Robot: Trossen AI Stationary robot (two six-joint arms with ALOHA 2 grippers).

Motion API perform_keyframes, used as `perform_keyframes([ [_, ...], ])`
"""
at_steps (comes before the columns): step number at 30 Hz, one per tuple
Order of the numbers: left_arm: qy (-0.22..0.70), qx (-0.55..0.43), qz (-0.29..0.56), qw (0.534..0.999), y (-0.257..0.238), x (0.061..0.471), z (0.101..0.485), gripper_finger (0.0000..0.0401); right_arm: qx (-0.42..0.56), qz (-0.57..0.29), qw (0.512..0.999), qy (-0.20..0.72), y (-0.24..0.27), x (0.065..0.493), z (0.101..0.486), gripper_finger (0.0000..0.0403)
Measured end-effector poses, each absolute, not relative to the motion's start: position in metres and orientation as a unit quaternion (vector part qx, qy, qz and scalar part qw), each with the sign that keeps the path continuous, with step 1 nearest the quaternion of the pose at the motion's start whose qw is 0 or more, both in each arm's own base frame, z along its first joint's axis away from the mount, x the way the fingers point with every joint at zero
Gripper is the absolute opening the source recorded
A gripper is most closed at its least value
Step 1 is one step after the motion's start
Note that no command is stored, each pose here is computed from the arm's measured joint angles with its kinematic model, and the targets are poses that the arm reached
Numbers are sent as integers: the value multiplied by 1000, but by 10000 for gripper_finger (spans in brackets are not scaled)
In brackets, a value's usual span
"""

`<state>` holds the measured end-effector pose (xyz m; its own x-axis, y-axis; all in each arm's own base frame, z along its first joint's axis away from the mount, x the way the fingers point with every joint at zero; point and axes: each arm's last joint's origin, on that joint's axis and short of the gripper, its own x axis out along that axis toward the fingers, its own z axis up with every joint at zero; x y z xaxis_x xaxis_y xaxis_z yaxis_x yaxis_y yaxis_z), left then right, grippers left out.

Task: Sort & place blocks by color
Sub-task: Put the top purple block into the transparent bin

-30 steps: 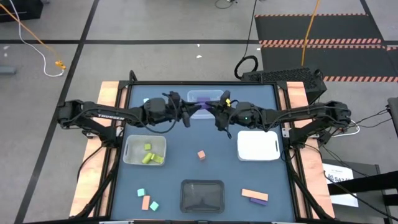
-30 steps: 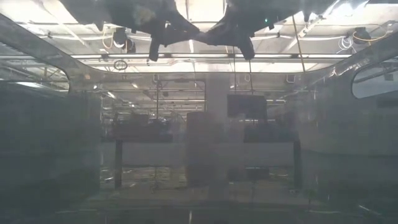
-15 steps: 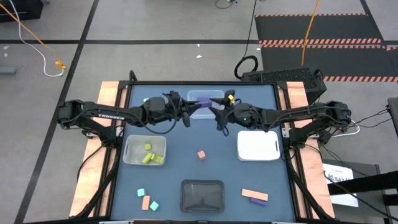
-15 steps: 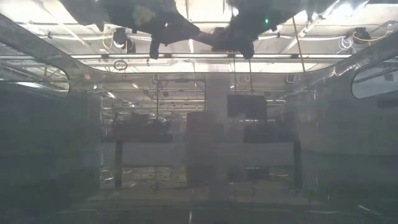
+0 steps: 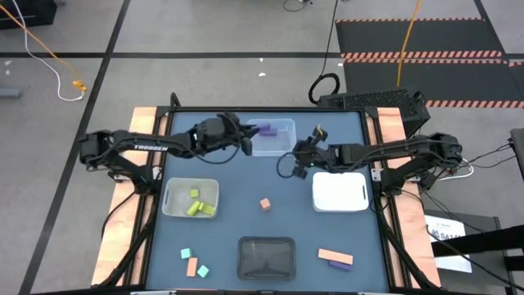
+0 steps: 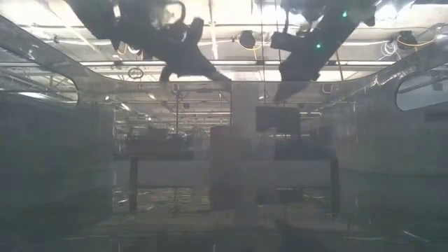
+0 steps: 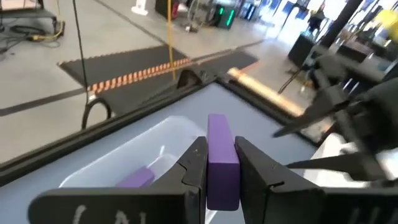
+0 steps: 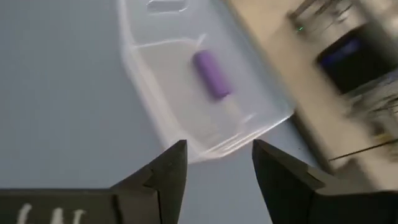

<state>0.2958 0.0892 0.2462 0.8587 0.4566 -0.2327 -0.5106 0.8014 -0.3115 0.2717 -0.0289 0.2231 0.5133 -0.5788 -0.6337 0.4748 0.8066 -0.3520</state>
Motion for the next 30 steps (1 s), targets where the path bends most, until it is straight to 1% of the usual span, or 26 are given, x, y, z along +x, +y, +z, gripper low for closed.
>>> perform_keyframes([
  [4, 94, -182, 260, 944, 93, 306, 227, 53, -1, -252, 883, 395, -20, 272, 221, 165],
  [8, 104, -175, 264, 943, 99, 315, 209, 53, 21, -197, 898, 394, -14, 275, 221, 164],
  [13, 112, -172, 269, 941, 104, 321, 194, 53, 42, -185, 925, 328, -14, 285, 231, 164],
  [17, 122, -170, 270, 940, 105, 323, 187, 72, 69, -143, 936, 314, -11, 288, 234, 164],
  [21, 141, -170, 270, 937, 103, 323, 183, 82, 111, -136, 930, 323, -8, 286, 233, 164],
  [25, 155, -154, 269, 938, 103, 322, 182, 86, 166, -106, 924, 328, 3, 278, 240, 164],
  [28, 156, -147, 271, 938, 104, 322, 182, 87, 244, -71, 904, 344, 11, 267, 247, 164],
  [30, 153, -145, 273, 939, 105, 322, 182, 88, 312, -36, 870, 381, 18, 257, 249, 164],
])
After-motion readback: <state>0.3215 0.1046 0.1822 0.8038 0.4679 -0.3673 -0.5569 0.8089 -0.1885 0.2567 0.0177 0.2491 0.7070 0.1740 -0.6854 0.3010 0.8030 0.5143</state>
